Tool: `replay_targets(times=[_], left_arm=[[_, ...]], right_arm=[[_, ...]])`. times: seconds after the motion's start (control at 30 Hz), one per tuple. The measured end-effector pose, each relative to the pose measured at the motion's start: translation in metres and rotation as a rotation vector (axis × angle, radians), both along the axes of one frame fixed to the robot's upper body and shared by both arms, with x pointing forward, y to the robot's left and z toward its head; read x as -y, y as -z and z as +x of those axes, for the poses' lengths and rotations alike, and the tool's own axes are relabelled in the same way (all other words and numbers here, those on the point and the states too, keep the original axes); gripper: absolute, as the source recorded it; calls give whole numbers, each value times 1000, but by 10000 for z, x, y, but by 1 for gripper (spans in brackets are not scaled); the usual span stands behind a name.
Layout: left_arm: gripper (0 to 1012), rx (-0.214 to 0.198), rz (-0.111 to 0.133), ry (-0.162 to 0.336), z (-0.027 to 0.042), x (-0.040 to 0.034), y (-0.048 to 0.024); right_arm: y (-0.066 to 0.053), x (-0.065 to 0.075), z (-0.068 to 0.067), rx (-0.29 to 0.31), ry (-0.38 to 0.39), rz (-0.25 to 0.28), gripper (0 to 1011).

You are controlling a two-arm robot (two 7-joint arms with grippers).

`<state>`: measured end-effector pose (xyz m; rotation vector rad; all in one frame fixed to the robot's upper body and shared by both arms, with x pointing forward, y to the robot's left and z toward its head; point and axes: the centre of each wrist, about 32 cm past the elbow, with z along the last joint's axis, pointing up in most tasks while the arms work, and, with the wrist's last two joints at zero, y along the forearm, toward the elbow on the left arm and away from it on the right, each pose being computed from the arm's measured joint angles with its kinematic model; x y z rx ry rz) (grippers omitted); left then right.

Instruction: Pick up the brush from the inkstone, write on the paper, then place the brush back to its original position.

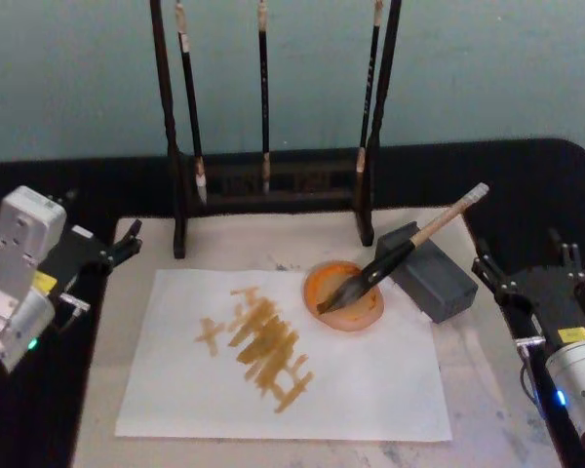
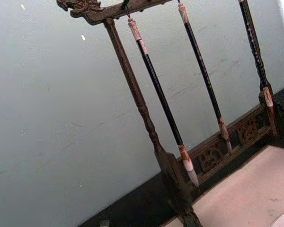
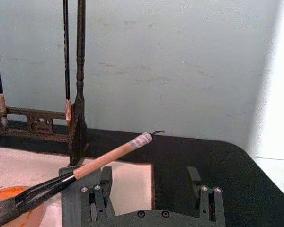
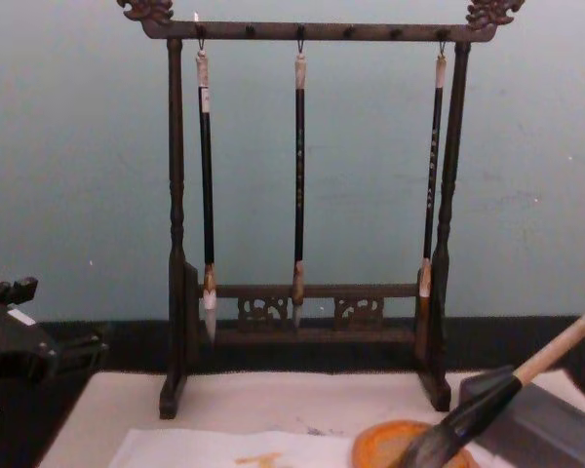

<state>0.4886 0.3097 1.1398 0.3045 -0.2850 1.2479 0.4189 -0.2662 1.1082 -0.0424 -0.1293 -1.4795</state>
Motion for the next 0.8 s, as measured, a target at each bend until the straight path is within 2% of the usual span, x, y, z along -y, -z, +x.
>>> replay_targets(times=[0.8], left_arm=[[1010, 0, 0, 0, 0, 0, 0]], right_arm=[[-8, 1, 5, 1, 0, 0, 1000]])
